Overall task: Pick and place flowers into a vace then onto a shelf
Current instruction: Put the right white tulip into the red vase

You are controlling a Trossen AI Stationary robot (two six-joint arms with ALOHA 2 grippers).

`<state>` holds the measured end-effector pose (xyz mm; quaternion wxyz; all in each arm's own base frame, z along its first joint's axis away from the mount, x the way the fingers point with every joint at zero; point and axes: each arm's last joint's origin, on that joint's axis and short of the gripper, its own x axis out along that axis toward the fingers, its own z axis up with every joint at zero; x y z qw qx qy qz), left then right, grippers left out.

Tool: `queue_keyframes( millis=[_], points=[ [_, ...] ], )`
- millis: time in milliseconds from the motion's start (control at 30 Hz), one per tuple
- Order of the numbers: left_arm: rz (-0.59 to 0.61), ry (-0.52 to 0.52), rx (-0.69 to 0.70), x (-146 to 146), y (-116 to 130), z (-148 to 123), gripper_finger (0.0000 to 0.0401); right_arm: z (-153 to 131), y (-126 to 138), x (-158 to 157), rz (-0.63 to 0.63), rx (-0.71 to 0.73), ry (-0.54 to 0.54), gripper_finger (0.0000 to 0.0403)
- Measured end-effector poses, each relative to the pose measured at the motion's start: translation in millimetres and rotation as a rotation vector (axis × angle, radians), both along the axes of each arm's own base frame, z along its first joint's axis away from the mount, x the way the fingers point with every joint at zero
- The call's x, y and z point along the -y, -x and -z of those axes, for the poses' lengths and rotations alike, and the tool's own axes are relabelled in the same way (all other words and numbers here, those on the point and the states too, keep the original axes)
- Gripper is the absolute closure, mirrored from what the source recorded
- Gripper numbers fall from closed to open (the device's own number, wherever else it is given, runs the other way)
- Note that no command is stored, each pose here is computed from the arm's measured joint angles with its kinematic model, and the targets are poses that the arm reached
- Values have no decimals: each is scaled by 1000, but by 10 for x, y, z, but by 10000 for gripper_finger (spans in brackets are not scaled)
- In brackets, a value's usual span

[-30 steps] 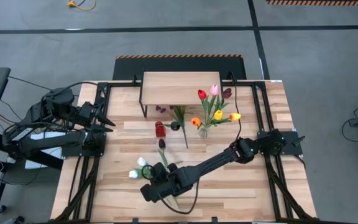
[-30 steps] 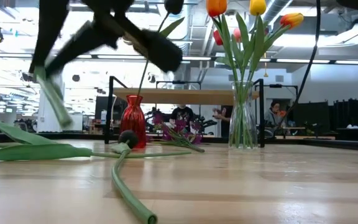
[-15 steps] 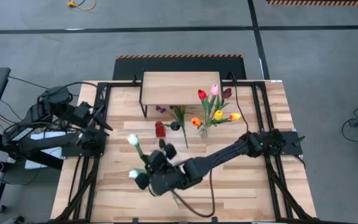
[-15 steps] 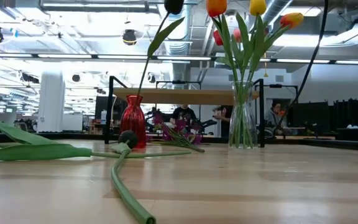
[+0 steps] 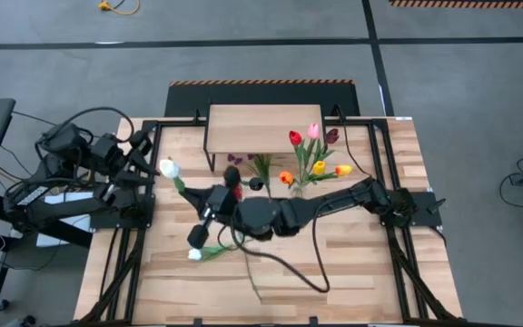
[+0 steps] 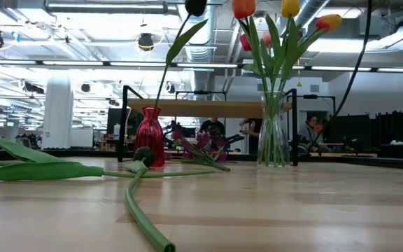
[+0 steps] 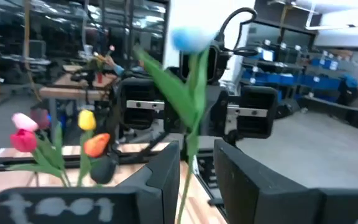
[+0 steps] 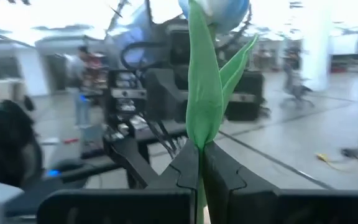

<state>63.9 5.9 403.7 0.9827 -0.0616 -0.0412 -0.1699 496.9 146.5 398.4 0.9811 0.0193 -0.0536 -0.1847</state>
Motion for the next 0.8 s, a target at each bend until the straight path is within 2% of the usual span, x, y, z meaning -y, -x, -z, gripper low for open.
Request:
queue_keyframes(
  millis=[233,433,800],
  points=[
    [5,32,-18,-46,-112,-10,314,1,-102,224,-145,31,-14,403],
    [31,41,-54,-85,-219,13,314,65,-148,308,-138,-1,-18,403],
    [106,17,-13,-93,-344,-36,314,111,-171,387,-142,-37,-51,403]
  ],
)
